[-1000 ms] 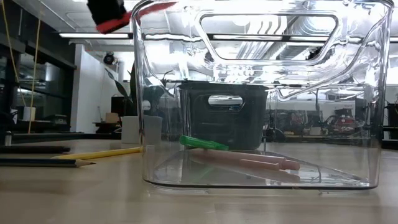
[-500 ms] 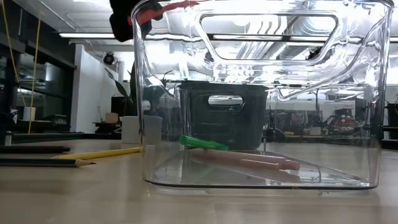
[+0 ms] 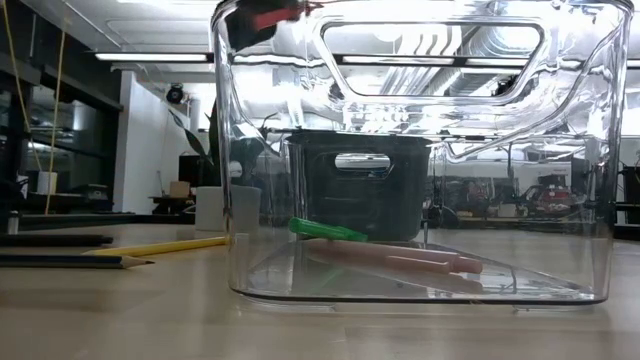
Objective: Sort pens & pencils
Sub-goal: Put the orange pen into the transparent bin
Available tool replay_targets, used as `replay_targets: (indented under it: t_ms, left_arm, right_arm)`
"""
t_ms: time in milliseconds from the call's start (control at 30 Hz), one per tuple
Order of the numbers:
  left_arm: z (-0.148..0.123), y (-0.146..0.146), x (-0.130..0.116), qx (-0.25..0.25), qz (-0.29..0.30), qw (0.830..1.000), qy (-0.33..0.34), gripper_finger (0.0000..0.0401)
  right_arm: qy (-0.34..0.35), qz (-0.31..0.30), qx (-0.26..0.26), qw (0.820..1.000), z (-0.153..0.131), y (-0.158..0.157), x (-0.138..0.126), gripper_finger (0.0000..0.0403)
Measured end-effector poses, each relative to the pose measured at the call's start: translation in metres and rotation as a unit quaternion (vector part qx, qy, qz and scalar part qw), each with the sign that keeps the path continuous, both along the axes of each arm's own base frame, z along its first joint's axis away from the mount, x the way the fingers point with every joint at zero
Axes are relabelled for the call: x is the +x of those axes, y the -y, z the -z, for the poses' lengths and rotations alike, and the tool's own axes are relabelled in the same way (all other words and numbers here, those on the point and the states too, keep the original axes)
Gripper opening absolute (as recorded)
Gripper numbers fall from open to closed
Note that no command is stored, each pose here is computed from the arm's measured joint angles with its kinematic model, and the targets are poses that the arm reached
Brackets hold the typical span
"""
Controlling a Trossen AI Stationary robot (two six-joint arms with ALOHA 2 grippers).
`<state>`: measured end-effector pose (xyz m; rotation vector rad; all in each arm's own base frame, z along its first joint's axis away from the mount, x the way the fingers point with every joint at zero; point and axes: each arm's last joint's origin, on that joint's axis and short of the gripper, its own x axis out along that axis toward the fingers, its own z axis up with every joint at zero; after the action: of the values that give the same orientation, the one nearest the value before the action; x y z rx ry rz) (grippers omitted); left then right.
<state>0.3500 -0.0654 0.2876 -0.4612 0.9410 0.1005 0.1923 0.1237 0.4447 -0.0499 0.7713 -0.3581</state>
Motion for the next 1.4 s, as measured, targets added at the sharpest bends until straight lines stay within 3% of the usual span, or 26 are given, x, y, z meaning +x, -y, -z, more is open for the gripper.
replay_targets:
  t_ms: [233, 867, 1167, 1400]
  left_arm:
    - [0.007, 0.011, 0.017, -0.015, -0.019, 1.000, -0.011, 0.0027]
    - [0.015, 0.012, 0.023, -0.026, -0.102, 0.994, -0.015, 0.0027]
    - [0.028, 0.016, 0.038, -0.039, -0.094, 0.995, -0.015, 0.0027]
    - [0.045, 0.017, 0.039, -0.035, -0.081, 0.994, -0.061, 0.0027]
  right_arm:
    - [0.004, -0.018, -0.006, 1.000, -0.006, 0.005, -0.009, 0.0041]
    - [0.015, -0.025, -0.009, 1.000, -0.012, 0.011, -0.017, 0.0041]
    - [0.013, -0.031, -0.014, 0.999, -0.012, 0.010, -0.017, 0.0041]
    - [0.012, -0.032, -0.015, 0.999, -0.012, 0.010, -0.017, 0.0041]
